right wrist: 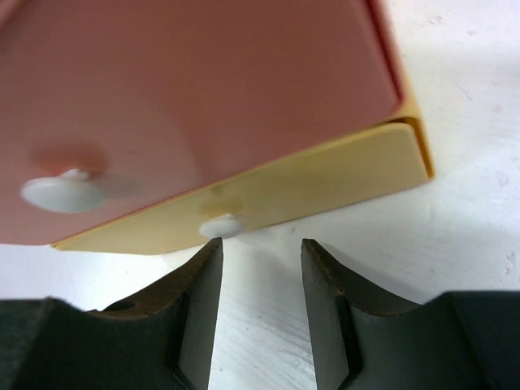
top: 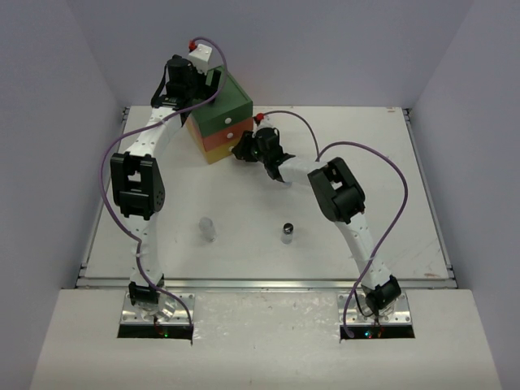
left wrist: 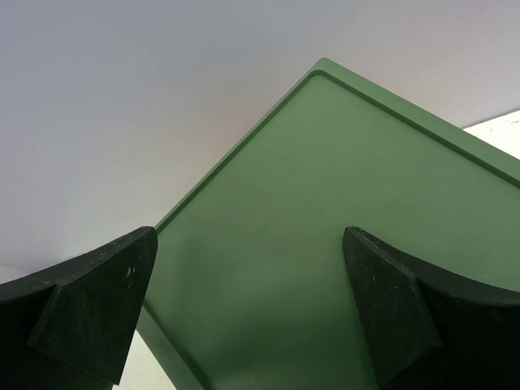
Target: Organize the makeup
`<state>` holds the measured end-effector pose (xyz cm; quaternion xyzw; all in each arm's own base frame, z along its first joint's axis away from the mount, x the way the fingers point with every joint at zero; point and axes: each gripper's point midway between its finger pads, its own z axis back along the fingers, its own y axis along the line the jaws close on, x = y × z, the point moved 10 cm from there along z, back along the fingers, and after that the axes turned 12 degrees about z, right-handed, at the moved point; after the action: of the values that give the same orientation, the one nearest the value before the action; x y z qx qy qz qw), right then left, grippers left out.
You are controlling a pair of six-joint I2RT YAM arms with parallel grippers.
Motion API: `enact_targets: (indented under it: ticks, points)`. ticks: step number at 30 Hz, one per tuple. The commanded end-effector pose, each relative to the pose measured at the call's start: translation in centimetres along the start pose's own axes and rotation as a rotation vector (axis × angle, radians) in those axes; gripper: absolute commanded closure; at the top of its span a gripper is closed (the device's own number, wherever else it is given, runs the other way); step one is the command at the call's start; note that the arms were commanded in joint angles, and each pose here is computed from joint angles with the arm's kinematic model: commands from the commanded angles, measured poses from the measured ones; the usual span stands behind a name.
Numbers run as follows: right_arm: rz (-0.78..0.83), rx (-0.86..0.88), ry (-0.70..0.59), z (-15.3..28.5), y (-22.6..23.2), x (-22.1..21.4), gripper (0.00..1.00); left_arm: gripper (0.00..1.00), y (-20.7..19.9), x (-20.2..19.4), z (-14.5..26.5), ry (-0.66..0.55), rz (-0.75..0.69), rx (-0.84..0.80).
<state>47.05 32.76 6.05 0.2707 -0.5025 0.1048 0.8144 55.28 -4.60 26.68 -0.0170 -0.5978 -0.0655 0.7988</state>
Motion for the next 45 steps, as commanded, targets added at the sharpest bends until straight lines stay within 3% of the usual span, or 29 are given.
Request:
enact_targets:
  ticks: [1,6,26,32,42,45]
  points:
    - [0.16,0.135,-0.151,-0.2,2.1,3.1,0.55,0.0,-0.3,-8.6,-0.7,0.348,-0.042,-0.024]
    - [0.221,0.124,-0.185,-0.6,2.6,3.0,0.55,0.0,-0.3,-8.7,-0.9,0.347,-0.038,-0.023]
    - [0.221,0.055,-0.192,-1.8,1.9,2.6,0.62,0.0,0.0,-8.4,-0.9,0.342,-0.057,0.003]
    - [0.225,0.055,-0.194,-1.9,1.9,2.7,0.72,0.0,-0.1,-8.4,-0.9,0.34,-0.057,0.002]
    - [0.226,0.052,-0.185,-1.2,1.7,2.1,0.99,0.0,0.0,-8.3,-0.9,0.339,-0.058,0.006]
    - [0.24,0.059,-0.18,-0.4,1.8,2.0,1.0,0.0,0.0,-8.2,-0.8,0.338,-0.056,0.006]
